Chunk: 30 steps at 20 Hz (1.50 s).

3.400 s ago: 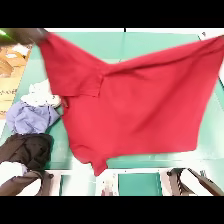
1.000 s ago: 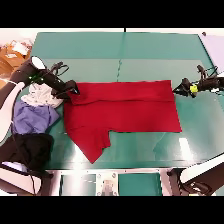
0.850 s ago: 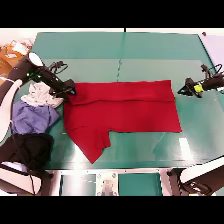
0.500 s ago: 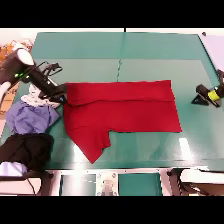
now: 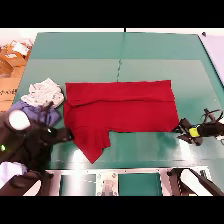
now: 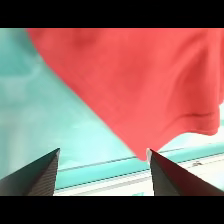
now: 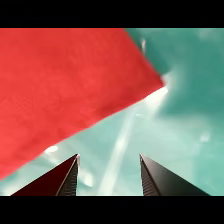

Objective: Fold the shirts.

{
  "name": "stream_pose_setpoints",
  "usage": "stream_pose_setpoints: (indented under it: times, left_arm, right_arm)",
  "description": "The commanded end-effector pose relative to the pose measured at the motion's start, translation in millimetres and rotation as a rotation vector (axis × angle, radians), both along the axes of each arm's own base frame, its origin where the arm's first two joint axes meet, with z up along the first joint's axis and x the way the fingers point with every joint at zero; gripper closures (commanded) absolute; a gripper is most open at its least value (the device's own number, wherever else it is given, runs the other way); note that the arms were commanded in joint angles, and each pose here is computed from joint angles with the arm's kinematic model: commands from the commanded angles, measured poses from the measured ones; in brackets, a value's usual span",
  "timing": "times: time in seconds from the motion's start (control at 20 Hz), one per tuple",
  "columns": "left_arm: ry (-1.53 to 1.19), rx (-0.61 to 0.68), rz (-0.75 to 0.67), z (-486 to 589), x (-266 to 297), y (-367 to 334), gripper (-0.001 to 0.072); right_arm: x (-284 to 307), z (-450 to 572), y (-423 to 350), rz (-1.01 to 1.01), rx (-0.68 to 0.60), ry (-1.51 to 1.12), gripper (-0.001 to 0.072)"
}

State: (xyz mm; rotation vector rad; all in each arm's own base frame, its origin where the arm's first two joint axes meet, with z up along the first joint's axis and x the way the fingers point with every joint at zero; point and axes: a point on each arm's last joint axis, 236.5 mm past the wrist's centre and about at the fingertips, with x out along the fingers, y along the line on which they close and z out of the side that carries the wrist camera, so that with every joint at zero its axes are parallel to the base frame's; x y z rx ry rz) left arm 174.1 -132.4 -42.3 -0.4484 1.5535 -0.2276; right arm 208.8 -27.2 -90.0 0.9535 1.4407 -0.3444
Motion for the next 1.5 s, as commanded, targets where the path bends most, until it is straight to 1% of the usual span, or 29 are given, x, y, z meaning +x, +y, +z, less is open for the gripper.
stream_pose_setpoints:
  times: [0.0,0.15,0.35,0.4,0.5,0.55,0.6,0.65,0.7,0.75,0.8,0.85,0.9,1.0,1.1,1.25,1.45]
  left_arm:
    - [0.003,-0.104,0.098,-35,-23,-35,0.0086]
    - [0.000,-0.104,0.136,-51,-29,-43,0.0087]
    - [-0.043,-0.126,0.173,-49,-22,-55,0.0094]
    - [-0.065,-0.135,0.182,-48,-17,-59,0.0094]
    - [-0.103,-0.136,0.202,-53,-5,-64,0.0095]
    - [-0.107,-0.122,0.215,-61,0,-64,0.0120]
    - [-0.107,-0.108,0.230,-68,4,-63,0.0284]
    - [-0.116,-0.105,0.237,-69,9,-64,0.0522]
    - [-0.130,-0.112,0.217,-64,13,-67,0.0678]
    - [-0.135,-0.110,0.157,-57,11,-71,0.0685]
    - [-0.123,-0.100,0.097,-52,6,-74,0.0685]
    - [-0.093,-0.081,0.046,-47,-1,-74,0.0685]
    - [-0.070,-0.048,-0.009,-43,-8,-70,0.0686]
    - [-0.056,0.022,-0.102,-32,-12,-61,0.0686]
    - [-0.057,0.088,-0.176,-14,-10,-51,0.0686]
    - [-0.100,0.165,-0.237,16,4,-39,0.0686]
    - [-0.201,0.176,-0.267,61,28,-42,0.0686]
  right_arm:
    - [13,-17,17,-0.123,0.062,-0.087,0.0267]
    - [33,-22,10,-0.193,0.066,-0.139,0.0268]
    - [53,-25,4,-0.295,0.088,-0.180,0.0274]
    - [54,-26,4,-0.305,0.095,-0.176,0.0291]
    - [54,-29,6,-0.306,0.111,-0.170,0.0294]
    - [56,-30,8,-0.297,0.116,-0.178,0.0294]
    - [57,-30,8,-0.287,0.118,-0.185,0.0318]
    - [57,-29,8,-0.279,0.115,-0.189,0.0343]
    - [57,-29,8,-0.275,0.113,-0.190,0.0363]
    - [57,-29,8,-0.274,0.113,-0.191,0.0364]
    - [57,-29,9,-0.258,0.111,-0.195,0.0416]
    - [56,-28,11,-0.213,0.108,-0.205,0.0649]
    - [54,-27,14,-0.168,0.111,-0.209,0.0699]
    - [50,-23,18,-0.118,0.118,-0.202,0.0699]
    - [45,-20,16,-0.066,0.100,-0.186,0.0699]
    - [39,-8,18,0.005,0.096,-0.169,0.0699]
    - [36,18,6,0.073,0.040,-0.155,0.0699]
